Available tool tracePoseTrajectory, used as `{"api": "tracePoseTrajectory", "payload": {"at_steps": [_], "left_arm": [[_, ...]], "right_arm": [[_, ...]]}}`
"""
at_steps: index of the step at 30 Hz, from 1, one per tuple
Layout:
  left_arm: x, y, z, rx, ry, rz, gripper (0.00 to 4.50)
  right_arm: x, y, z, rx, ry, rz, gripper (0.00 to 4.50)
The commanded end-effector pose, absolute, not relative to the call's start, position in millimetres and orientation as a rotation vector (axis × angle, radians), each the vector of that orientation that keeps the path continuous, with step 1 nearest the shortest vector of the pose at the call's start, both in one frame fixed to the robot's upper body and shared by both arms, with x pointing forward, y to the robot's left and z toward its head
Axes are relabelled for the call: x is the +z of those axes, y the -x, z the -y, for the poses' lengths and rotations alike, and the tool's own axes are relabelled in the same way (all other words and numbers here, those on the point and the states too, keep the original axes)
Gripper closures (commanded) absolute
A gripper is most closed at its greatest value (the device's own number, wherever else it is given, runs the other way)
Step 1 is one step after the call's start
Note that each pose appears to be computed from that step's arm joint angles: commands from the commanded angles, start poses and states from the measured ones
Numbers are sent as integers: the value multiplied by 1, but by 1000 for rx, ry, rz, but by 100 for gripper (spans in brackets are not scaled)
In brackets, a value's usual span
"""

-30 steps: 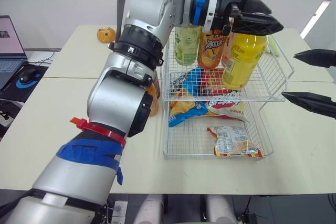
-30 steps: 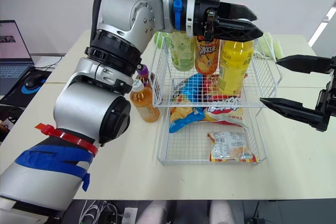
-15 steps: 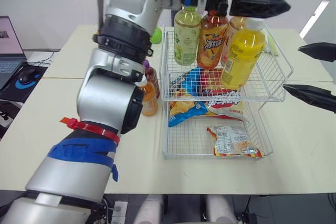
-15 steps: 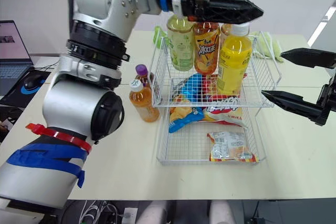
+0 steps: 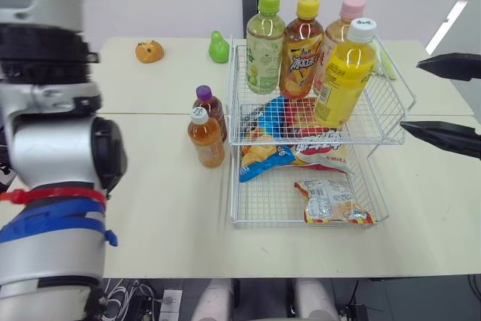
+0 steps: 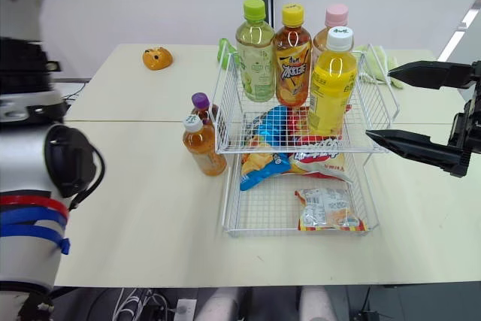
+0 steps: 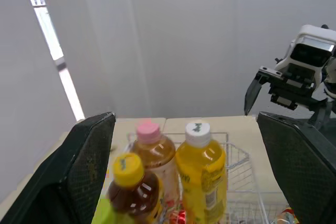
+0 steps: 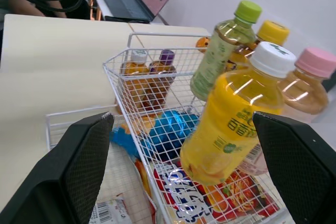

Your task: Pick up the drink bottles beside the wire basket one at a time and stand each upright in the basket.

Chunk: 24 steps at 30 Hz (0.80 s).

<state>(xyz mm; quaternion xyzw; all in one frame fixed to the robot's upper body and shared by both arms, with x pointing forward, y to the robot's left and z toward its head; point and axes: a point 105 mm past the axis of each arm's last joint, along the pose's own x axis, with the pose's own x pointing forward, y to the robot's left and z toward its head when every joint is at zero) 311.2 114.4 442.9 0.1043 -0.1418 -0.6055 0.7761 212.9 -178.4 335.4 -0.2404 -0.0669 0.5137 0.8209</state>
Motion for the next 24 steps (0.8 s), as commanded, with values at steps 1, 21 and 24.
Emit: {"api": "tracePoseTrajectory", "payload": {"at_steps": [1,21,24], "left_arm": [[453,-300,-144,-1197,-247,362,5],[280,-289,-201,-768,-118,53,5],[265,-296,-183,-727,-98,65,5]], "right_arm": [[343,-210,167,1182,541,170,0],[335,-236,141,1334,507,87,0],[334,-235,139,1344,507,81,0]]}}
